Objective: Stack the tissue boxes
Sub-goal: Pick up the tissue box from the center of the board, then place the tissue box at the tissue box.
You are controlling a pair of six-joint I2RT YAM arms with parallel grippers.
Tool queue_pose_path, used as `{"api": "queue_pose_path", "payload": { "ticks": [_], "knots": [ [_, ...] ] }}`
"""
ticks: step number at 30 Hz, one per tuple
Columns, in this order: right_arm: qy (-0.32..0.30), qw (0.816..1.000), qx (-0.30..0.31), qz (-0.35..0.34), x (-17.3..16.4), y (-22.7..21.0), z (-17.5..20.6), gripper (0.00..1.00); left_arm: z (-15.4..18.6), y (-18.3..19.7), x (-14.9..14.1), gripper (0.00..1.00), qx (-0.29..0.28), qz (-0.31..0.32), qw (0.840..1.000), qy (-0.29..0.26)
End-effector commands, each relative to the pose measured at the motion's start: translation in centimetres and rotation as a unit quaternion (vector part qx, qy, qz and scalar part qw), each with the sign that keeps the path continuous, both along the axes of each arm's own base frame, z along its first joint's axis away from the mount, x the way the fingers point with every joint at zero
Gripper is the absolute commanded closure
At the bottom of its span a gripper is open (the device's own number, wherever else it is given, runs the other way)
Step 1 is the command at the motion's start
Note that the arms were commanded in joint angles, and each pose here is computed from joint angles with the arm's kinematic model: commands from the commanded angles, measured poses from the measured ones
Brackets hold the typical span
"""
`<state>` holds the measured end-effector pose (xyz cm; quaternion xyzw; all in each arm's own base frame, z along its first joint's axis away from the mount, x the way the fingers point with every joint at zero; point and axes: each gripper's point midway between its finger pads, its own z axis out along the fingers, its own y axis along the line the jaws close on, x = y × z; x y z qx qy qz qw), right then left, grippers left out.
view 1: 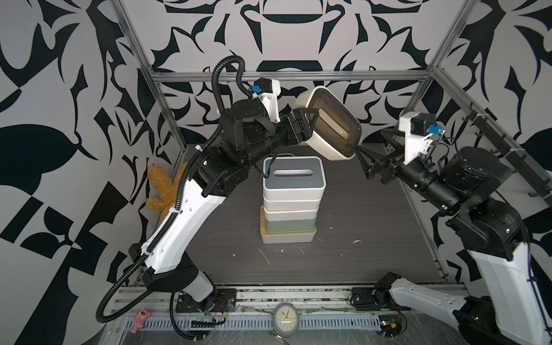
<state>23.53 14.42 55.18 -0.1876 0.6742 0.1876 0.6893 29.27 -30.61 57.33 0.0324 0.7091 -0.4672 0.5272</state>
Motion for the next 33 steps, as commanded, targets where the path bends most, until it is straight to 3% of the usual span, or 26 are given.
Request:
{"api": "queue_pose_path", "payload": {
  "ticks": [1,8,13,17,24,33],
  "knots": [
    [0.000,0.995,0.068,-0.066,1.8,-1.7,2.0,0.06,4.1,3.5,1.1,0.51,-0.085,0.041,0.995,-0.015],
    [0.077,0.982,0.167,-0.046,6.9,-2.4,1.2,0.06,5.0,8.2,1.0,0.51,-0.131,0.058,0.990,0.003],
    [0.145,0.944,0.296,-0.003,11.9,-6.0,-1.6,0.07,4.8,10.2,-0.7,0.50,-0.157,0.055,0.986,0.020],
    [0.156,0.925,0.345,0.030,13.2,-6.3,-2.9,0.06,3.4,10.7,-1.6,0.50,-0.189,0.046,0.980,0.053],
    [0.165,0.919,0.354,0.051,12.8,-5.7,-4.0,0.05,0.8,10.2,-2.5,0.51,-0.242,0.013,0.963,0.118],
    [0.169,0.920,0.345,0.076,10.4,-4.9,-4.1,0.04,-3.6,10.0,-1.8,0.52,-0.284,0.024,0.939,0.190]
  ]
}}
